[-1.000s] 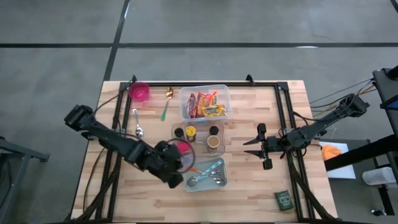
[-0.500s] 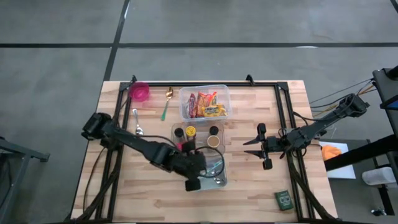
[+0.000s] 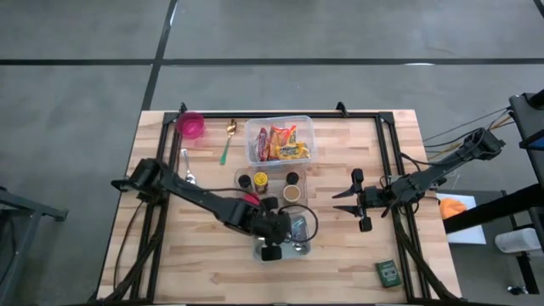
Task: Pick & Place Food Item
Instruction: Put the purple spoon into the gray bin, then put the silver spoon into the gray bin
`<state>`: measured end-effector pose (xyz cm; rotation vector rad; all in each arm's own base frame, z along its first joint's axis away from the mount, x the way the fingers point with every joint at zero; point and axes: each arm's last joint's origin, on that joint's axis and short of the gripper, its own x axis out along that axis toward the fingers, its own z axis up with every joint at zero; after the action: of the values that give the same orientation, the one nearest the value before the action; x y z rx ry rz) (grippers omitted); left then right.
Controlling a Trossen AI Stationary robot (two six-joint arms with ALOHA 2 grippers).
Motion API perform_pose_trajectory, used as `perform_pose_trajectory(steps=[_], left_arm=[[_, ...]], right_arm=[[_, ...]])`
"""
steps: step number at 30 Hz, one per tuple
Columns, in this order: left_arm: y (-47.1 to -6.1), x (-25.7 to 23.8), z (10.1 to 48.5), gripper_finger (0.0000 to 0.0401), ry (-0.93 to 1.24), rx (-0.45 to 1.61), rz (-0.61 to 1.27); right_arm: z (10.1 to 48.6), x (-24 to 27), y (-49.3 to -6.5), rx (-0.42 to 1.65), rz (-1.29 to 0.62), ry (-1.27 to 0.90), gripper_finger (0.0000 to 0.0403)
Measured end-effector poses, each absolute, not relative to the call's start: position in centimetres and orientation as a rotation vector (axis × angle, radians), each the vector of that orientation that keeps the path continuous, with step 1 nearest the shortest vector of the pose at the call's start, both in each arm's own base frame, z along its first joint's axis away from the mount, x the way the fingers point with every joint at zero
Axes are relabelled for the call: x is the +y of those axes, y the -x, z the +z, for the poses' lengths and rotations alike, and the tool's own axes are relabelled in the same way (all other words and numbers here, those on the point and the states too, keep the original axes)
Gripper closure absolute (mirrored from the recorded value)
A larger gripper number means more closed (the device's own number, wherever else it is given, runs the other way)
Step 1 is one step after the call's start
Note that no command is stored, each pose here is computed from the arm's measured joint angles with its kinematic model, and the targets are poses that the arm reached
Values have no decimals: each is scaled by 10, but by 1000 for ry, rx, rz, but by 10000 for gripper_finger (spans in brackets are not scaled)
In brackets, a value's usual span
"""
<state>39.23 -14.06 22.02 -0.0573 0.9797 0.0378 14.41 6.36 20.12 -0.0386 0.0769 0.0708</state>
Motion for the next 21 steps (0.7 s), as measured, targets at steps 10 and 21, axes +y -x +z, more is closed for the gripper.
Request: perform_pose_trajectory(steps=[10, 21], left_arm=[[-399, -141, 192, 338, 93, 1053, 60], [-399, -141, 192, 269, 100, 1056, 55]], right_arm=[[201, 64, -144, 76, 71, 38, 273], [201, 64, -144, 76, 71, 38, 273]])
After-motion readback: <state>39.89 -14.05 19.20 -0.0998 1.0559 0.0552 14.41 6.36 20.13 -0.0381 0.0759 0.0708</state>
